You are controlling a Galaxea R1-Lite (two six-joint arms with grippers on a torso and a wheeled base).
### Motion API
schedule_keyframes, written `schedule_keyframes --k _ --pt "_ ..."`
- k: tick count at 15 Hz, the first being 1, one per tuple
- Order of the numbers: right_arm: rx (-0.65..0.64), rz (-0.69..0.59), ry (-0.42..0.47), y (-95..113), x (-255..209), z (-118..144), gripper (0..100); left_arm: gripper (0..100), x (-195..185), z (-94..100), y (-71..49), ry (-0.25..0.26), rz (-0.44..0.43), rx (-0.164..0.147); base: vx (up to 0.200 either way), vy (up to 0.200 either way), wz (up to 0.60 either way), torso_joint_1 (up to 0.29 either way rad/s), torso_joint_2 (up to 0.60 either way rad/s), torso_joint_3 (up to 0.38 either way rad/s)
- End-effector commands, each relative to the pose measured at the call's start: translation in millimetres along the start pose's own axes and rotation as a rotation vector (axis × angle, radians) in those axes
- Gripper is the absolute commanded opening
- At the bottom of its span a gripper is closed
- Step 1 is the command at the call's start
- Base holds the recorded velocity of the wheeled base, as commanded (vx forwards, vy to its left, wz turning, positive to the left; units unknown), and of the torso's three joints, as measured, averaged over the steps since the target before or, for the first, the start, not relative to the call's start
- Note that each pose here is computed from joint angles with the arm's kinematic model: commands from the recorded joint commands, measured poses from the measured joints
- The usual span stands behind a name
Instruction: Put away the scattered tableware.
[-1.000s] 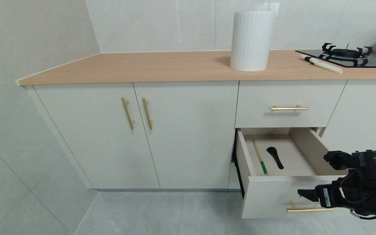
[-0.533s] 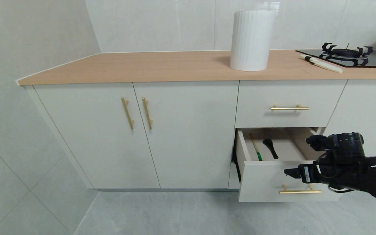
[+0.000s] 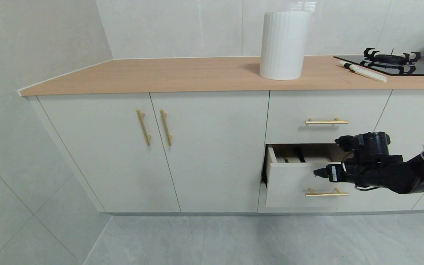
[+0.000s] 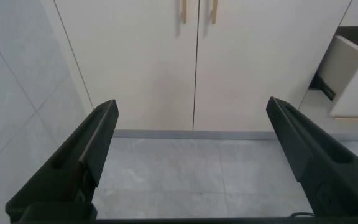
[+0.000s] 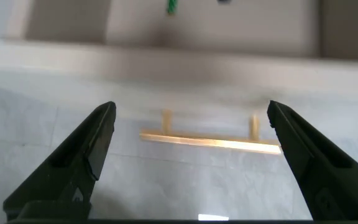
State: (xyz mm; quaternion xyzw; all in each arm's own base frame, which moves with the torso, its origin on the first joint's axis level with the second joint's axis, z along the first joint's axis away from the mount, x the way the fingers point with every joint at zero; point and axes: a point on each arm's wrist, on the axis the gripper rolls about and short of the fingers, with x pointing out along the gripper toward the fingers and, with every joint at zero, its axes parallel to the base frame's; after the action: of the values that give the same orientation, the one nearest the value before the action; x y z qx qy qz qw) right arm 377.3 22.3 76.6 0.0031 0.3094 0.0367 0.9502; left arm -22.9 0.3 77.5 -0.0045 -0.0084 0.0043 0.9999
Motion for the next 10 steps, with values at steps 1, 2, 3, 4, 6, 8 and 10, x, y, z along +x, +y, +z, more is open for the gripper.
schedule_keyframes --k 1,2,3,4,6,8,10 --pt "0.017 -0.023 -0.011 -12.4 21.9 8.9 100 100 0.0 0.0 0.0 0.0 0.0 0.0 0.0 0.0 0.0 0.0 0.0 0.0" --pt "0.021 -0.028 -0.014 -15.2 26.8 9.9 100 100 0.0 0.0 0.0 0.0 0.0 0.0 0.0 0.0 0.0 0.0 0.0 0.0" --pt "0.024 -0.028 -0.014 -16.6 31.4 9.6 100 100 0.0 0.0 0.0 0.0 0.0 0.0 0.0 0.0 0.0 0.0 0.0 0.0" --pt "0.027 -0.03 -0.024 -20.7 37.2 12.2 100 100 0.0 0.0 0.0 0.0 0.0 0.0 0.0 0.0 0.0 0.0 0.0 0.0" --pt "0.023 -0.034 -0.039 -21.7 51.9 16.3 100 100 0.0 0.0 0.0 0.0 0.0 0.0 0.0 0.0 0.0 0.0 0.0 0.0" --pt "0.025 -0.035 -0.044 -22.3 59.2 16.5 100 100 0.0 0.0 0.0 0.0 0.0 0.0 0.0 0.0 0.0 0.0 0.0 0.0" --pt "0.026 -0.032 -0.058 -22.4 61.8 19.7 100 100 0.0 0.0 0.0 0.0 0.0 0.0 0.0 0.0 0.0 0.0 0.0 0.0"
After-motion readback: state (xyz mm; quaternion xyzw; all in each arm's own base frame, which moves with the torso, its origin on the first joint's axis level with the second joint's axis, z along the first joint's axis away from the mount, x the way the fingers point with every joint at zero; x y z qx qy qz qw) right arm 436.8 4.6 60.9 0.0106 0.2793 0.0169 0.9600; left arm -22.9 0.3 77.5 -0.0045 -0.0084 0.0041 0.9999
